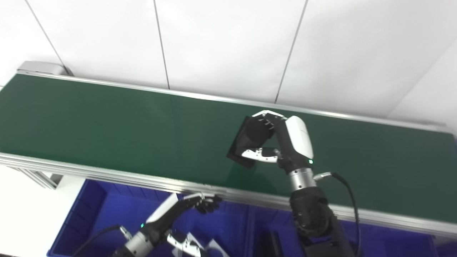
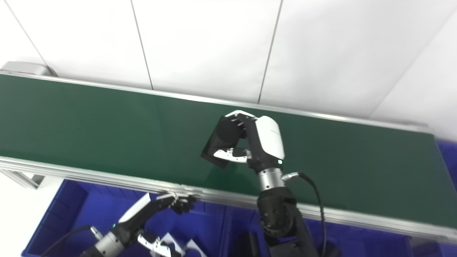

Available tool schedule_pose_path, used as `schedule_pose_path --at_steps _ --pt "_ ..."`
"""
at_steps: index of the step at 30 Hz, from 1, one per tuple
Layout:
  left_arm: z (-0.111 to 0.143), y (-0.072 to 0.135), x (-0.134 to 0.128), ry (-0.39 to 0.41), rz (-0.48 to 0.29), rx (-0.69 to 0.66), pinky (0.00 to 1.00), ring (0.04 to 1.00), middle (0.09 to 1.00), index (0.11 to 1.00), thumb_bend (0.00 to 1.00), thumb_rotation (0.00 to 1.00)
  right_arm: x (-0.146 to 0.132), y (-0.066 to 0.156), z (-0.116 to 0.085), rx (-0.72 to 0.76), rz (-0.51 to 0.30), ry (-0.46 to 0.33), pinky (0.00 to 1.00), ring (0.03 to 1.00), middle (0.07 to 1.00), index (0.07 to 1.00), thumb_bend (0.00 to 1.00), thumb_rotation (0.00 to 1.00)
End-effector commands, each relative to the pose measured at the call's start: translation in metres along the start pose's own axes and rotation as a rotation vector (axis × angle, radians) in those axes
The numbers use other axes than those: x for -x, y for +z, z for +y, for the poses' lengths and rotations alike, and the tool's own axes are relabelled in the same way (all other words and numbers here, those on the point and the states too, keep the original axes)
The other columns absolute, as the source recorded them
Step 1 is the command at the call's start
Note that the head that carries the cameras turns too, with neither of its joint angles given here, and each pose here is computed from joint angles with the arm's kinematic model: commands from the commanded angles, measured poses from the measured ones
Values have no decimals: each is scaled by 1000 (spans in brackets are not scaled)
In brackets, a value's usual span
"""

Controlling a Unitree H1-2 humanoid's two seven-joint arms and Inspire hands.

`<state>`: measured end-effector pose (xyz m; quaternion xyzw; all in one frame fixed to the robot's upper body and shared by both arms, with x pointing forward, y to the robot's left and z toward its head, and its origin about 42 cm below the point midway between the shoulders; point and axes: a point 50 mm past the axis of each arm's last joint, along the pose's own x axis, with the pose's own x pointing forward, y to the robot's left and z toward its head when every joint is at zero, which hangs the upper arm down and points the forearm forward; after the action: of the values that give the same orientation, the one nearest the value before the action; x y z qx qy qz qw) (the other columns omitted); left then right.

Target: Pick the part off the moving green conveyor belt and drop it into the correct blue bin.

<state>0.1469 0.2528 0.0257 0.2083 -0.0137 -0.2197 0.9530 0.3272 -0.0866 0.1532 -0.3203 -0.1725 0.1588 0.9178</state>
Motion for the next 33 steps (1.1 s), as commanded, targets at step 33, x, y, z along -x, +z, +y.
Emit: schedule_pose_path --at_steps 33 --pt "31 17 10 3 -59 32 625 705 771 794 980 167 185 -62 -52 44 244 300 397 455 451 543 513 0"
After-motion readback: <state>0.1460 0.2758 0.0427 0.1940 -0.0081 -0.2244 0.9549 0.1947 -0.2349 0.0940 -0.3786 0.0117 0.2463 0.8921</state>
